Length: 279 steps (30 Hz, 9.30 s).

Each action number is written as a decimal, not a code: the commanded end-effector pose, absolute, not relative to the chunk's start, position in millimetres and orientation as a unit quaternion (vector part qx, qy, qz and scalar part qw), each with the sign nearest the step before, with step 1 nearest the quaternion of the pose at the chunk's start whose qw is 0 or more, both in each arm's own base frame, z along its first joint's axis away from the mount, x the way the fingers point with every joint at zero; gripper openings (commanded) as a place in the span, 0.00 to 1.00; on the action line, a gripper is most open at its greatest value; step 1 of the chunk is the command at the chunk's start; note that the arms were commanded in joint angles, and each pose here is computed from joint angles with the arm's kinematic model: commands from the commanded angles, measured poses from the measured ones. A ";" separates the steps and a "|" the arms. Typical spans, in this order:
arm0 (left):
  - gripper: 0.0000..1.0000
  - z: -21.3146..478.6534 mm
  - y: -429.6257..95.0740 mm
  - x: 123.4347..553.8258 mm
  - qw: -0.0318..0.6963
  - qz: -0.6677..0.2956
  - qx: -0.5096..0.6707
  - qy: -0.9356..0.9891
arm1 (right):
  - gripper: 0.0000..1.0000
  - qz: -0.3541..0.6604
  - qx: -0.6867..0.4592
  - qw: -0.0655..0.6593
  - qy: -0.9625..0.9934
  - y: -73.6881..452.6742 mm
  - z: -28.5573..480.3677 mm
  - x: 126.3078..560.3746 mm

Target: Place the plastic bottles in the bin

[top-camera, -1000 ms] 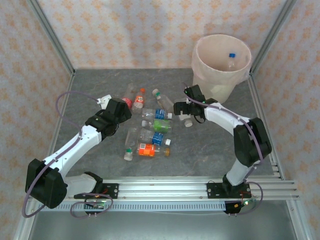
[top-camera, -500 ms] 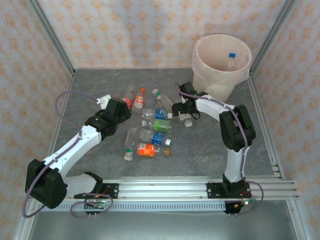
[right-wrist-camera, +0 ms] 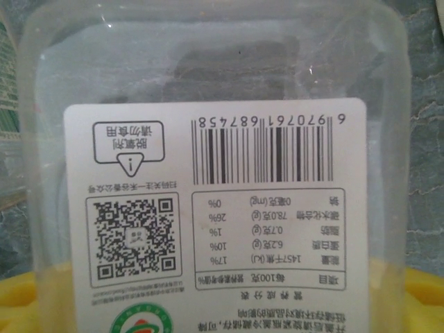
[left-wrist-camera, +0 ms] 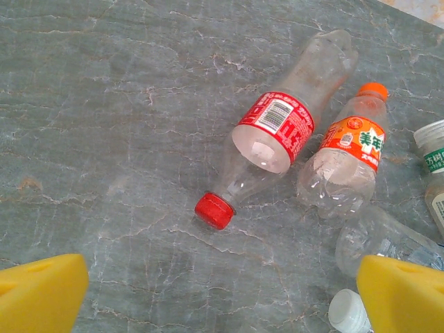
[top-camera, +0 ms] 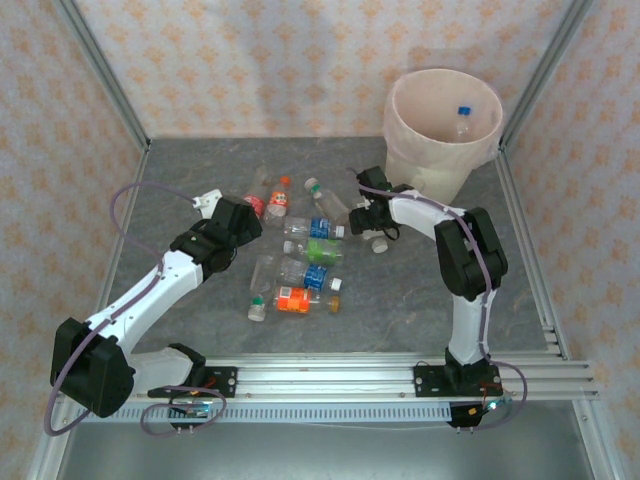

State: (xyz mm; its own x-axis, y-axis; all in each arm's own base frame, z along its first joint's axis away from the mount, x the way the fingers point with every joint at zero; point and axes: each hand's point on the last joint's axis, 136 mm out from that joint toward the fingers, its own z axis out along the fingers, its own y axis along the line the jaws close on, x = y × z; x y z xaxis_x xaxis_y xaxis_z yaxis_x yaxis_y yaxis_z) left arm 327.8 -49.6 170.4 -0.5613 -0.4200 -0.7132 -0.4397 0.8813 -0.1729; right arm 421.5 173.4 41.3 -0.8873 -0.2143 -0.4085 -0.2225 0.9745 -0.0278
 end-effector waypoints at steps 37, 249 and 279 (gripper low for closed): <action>1.00 167.4 -54.8 334.1 0.405 -0.014 -0.250 0.879 | 0.00 0.184 -0.094 0.675 0.708 162.5 415.3 379.3; 1.00 231.4 -85.3 305.5 0.548 -0.029 -0.139 0.825 | 0.50 0.024 0.173 0.686 0.706 -11.8 458.1 524.4; 1.00 199.5 -58.0 306.1 0.494 0.014 -0.189 0.849 | 0.99 0.038 0.173 0.644 0.744 -6.2 439.1 511.7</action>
State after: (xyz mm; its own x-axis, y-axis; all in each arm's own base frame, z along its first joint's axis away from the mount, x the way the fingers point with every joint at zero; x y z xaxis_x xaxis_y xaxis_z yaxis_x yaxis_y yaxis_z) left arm 307.0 -62.1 201.7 -0.4305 -0.2896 -0.8549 -0.3077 0.9375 -0.1627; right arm 528.7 -11.7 406.0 -0.2201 0.2900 -0.9314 0.2752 0.9344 0.2260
